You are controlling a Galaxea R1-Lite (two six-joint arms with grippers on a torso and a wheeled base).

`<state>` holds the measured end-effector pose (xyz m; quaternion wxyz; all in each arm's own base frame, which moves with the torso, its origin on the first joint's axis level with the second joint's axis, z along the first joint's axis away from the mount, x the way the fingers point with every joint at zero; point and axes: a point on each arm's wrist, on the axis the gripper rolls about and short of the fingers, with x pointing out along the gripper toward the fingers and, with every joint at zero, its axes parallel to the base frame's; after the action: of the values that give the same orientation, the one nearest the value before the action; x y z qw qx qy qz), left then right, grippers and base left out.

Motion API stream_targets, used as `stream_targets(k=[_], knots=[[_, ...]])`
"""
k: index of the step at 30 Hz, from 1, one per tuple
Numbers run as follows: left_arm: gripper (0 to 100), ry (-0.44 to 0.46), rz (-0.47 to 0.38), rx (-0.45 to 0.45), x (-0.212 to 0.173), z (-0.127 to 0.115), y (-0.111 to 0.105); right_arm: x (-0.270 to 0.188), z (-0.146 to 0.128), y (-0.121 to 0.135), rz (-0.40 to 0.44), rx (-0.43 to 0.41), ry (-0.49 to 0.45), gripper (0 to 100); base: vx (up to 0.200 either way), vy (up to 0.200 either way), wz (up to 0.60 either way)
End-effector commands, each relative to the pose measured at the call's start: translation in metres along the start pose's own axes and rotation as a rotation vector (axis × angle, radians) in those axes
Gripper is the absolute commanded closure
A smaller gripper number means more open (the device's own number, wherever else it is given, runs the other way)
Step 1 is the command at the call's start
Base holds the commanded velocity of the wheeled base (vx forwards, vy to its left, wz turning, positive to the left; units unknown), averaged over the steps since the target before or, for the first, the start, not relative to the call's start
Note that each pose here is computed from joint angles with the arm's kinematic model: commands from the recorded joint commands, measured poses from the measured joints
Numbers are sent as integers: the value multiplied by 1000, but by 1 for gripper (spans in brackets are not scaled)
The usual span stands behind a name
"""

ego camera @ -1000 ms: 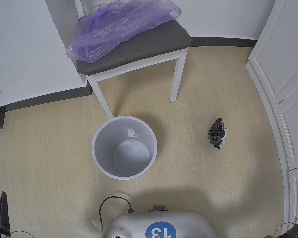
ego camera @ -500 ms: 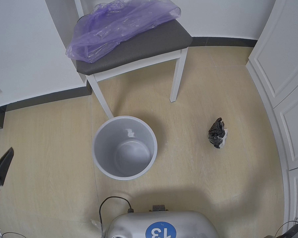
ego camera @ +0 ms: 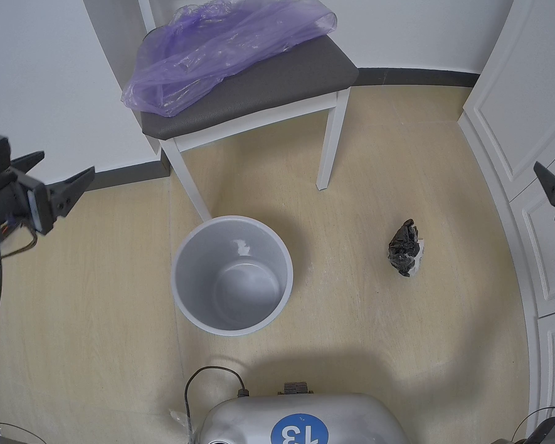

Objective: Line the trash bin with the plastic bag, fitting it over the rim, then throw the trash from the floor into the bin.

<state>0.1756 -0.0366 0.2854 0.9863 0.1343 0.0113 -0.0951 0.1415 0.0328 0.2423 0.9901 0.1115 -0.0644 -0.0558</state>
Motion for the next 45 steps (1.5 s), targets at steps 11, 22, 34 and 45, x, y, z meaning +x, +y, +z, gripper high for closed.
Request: stream_targets(k=[11,22,34,45], knots=[[0,42,71,130,82,23,-23,5,-9,1,-7,-21,32,0,0,0,0],[0,38,125,174,114,34,-23,6,-10,1,-14,-26,36,0,0,0,0],[0,29,222,202,144,40,-23,6,-10,-1,-21,-28,34,0,0,0,0],[0,4,359,203,160,38,-24,6,-10,-1,-21,-30,34,0,0,0,0]])
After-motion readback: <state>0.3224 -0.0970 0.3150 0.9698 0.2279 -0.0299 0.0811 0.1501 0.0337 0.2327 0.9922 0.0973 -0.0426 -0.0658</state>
